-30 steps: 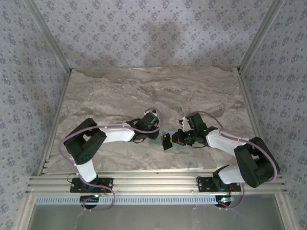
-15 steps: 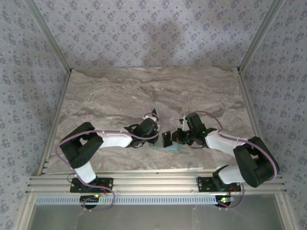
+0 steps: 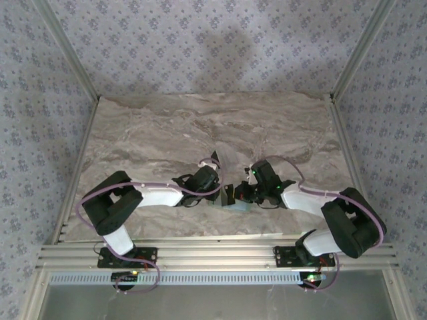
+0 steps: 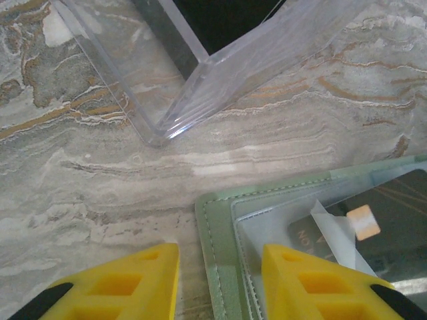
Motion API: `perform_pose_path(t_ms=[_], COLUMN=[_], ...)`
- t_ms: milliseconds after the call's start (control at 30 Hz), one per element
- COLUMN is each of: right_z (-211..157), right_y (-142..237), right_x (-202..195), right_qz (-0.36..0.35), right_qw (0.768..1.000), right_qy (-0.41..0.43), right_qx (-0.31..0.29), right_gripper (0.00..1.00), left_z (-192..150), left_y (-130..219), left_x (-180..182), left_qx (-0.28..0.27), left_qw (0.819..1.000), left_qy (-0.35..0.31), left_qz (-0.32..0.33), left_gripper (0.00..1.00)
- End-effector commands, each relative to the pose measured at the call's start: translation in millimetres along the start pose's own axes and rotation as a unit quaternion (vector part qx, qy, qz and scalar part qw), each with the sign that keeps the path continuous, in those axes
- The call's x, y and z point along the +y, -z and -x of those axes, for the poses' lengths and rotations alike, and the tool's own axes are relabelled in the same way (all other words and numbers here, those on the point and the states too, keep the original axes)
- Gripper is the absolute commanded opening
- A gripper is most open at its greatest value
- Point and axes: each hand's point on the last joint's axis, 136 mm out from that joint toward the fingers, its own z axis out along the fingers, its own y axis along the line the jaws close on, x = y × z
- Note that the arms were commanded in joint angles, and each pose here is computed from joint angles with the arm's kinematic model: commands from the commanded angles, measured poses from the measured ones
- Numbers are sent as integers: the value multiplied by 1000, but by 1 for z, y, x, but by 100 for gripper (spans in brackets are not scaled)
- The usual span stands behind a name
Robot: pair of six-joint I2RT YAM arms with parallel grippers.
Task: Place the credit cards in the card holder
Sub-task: Insert the credit card into the card slot.
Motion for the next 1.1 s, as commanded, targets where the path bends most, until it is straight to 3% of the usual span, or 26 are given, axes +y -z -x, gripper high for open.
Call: perform_pose_path(t_ms=[0, 267, 533, 800, 1067], right_z=[-8, -9, -11, -13, -16], right_y=[-5, -7, -11, -12, -13], right_x=[-3, -5, -6, 0, 7], right_qz=[-10, -24, -24, -15, -5], right_qw=[1000, 1000, 999, 999, 999], right_qy=[3, 12, 10, 18, 27], right_qx=[6, 9, 21, 25, 29], right_gripper=[0, 0, 0, 0, 0], left_z=[-43, -32, -25, -37, -50], left_y=[0, 19, 54, 37, 22], left_x=[4, -13, 1, -5, -4], left_qx=[72, 43, 3, 31, 50], left_qw=[997, 997, 996, 995, 994], left_qy=[-8, 11, 36, 27, 29], left_qz=[1, -58, -80, -94, -94], left_gripper=[36, 34, 36, 14, 10])
